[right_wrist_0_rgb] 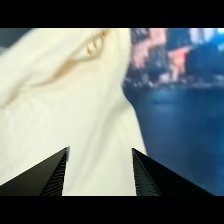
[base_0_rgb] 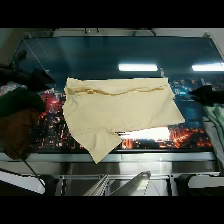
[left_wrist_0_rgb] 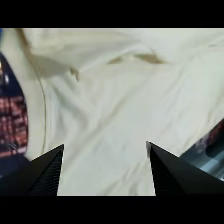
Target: Fold the shirts.
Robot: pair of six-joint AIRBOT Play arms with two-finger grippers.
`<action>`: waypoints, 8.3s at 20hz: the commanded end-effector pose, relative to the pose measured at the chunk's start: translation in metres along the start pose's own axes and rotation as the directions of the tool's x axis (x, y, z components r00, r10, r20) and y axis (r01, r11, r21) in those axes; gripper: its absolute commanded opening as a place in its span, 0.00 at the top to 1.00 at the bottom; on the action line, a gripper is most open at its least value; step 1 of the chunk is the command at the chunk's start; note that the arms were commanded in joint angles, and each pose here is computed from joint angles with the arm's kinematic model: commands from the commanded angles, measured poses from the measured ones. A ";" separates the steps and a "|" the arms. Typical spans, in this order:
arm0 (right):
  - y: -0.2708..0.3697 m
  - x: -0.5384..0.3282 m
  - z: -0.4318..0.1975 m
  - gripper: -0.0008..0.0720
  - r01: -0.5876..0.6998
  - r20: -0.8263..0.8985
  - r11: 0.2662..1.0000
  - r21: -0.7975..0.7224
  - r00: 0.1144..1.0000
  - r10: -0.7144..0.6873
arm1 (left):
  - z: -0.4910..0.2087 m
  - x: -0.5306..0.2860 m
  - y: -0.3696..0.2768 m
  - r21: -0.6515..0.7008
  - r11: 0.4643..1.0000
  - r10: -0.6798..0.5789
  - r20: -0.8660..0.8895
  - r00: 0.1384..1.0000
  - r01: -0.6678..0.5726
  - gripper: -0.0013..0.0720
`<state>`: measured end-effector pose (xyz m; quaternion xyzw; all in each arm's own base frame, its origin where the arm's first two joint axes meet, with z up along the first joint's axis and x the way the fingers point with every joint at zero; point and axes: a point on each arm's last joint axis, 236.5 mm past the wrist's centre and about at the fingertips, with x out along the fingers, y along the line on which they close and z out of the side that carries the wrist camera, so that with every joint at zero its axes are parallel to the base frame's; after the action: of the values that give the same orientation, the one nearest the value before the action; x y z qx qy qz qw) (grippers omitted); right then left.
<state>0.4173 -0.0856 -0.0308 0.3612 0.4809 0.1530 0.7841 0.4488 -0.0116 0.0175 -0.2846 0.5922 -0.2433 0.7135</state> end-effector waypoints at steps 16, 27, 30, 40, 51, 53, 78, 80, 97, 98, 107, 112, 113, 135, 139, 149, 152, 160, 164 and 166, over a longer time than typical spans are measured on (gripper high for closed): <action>-0.023 0.075 -0.127 0.96 0.063 -0.532 0.997 -0.052 0.843 -0.081 | -0.219 0.070 0.027 -0.407 0.913 -0.066 -0.157 0.985 -0.003 0.21; -0.004 0.058 -0.123 0.96 0.046 -0.526 0.996 -0.073 0.847 -0.078 | -0.196 0.157 0.024 -0.237 0.962 0.078 -0.245 0.966 -0.137 0.46; 0.011 0.039 -0.122 0.96 0.023 -0.531 0.997 -0.079 0.845 -0.062 | -0.190 0.159 0.000 -0.138 0.986 0.053 -0.286 0.957 -0.096 0.97; 0.208 -0.131 -0.017 0.96 -0.410 0.098 0.875 -0.257 0.890 0.446 | -0.134 -0.069 -0.201 0.297 0.921 -0.314 0.176 0.933 0.254 0.96; 0.404 -0.297 -0.052 0.96 -0.056 0.605 0.754 -0.654 0.560 0.566 | -0.157 -0.255 -0.350 0.677 0.730 -0.427 0.564 0.707 -0.099 0.95; 0.386 -0.286 -0.042 0.96 -0.036 0.615 0.788 -0.615 0.605 0.506 | -0.141 -0.248 -0.339 0.674 0.739 -0.441 0.511 0.738 -0.025 0.95; 0.044 0.101 0.079 0.96 -0.074 0.252 0.997 0.000 0.965 0.072 | 0.077 0.099 -0.011 0.198 0.968 -0.160 0.024 0.987 0.152 0.96; 0.029 0.114 0.065 0.96 -0.055 0.199 0.998 0.005 0.979 0.052 | 0.065 0.110 -0.001 0.177 0.975 -0.133 -0.013 0.991 0.133 0.96; -0.022 0.006 -0.039 0.27 0.198 -0.213 0.980 -0.021 0.957 -0.197 | 0.016 0.027 0.006 0.007 0.999 -0.036 -0.151 0.988 0.037 0.54; -0.029 0.005 -0.062 0.27 0.205 -0.277 0.979 0.007 0.941 -0.195 | 0.003 0.022 0.009 -0.024 0.999 -0.047 -0.162 0.986 0.043 0.54; -0.035 0.051 -0.183 0.38 0.186 -0.495 0.979 0.087 0.860 -0.119 | -0.176 0.027 0.036 -0.331 0.943 -0.060 -0.258 0.964 -0.030 0.54; -0.015 0.072 -0.189 0.96 0.154 -0.521 0.988 -0.005 0.843 -0.134 | -0.248 0.049 0.040 -0.350 0.923 0.034 -0.341 0.939 -0.161 0.54; -0.014 0.073 -0.190 0.96 0.151 -0.523 0.988 -0.009 0.841 -0.134 | -0.256 0.057 0.037 -0.331 0.928 0.049 -0.350 0.935 -0.173 0.54; -0.029 0.020 -0.187 0.96 0.239 -0.519 0.958 0.156 0.845 -0.127 | -0.251 0.059 0.016 -0.221 0.951 0.125 -0.365 0.922 -0.216 0.95; -0.023 0.013 -0.184 0.96 0.228 -0.509 0.960 0.165 0.853 -0.115 | -0.243 0.029 0.003 -0.208 0.957 0.143 -0.264 0.954 -0.201 0.95; 0.080 0.027 -0.059 0.96 -0.171 -0.110 0.972 0.159 0.976 0.190 | -0.123 -0.014 -0.044 -0.027 0.991 0.136 0.075 0.988 -0.134 0.95; 0.074 0.043 -0.025 0.96 -0.106 -0.009 0.988 0.108 0.994 0.108 | -0.073 0.006 -0.045 0.048 0.989 0.134 0.060 0.989 -0.136 0.95; 0.015 0.095 -0.011 0.96 0.001 0.018 0.987 0.159 1.000 -0.004 | 0.029 0.113 -0.006 0.138 0.983 0.123 -0.028 0.992 -0.118 0.95; 0.004 0.105 -0.018 0.96 0.005 -0.009 0.991 0.135 1.000 -0.004 | 0.053 0.133 0.001 0.173 0.979 0.118 -0.028 0.993 -0.111 0.84; 0.012 0.094 -0.015 0.77 -0.011 -0.005 0.996 0.086 1.000 0.012 | 0.060 0.123 -0.011 0.205 0.974 0.108 -0.033 0.994 -0.099 0.38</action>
<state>0.4532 -0.0153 -0.0912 0.4140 0.4901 0.1186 0.7579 0.5189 -0.0910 -0.0576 -0.1856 0.5957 -0.2519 0.7397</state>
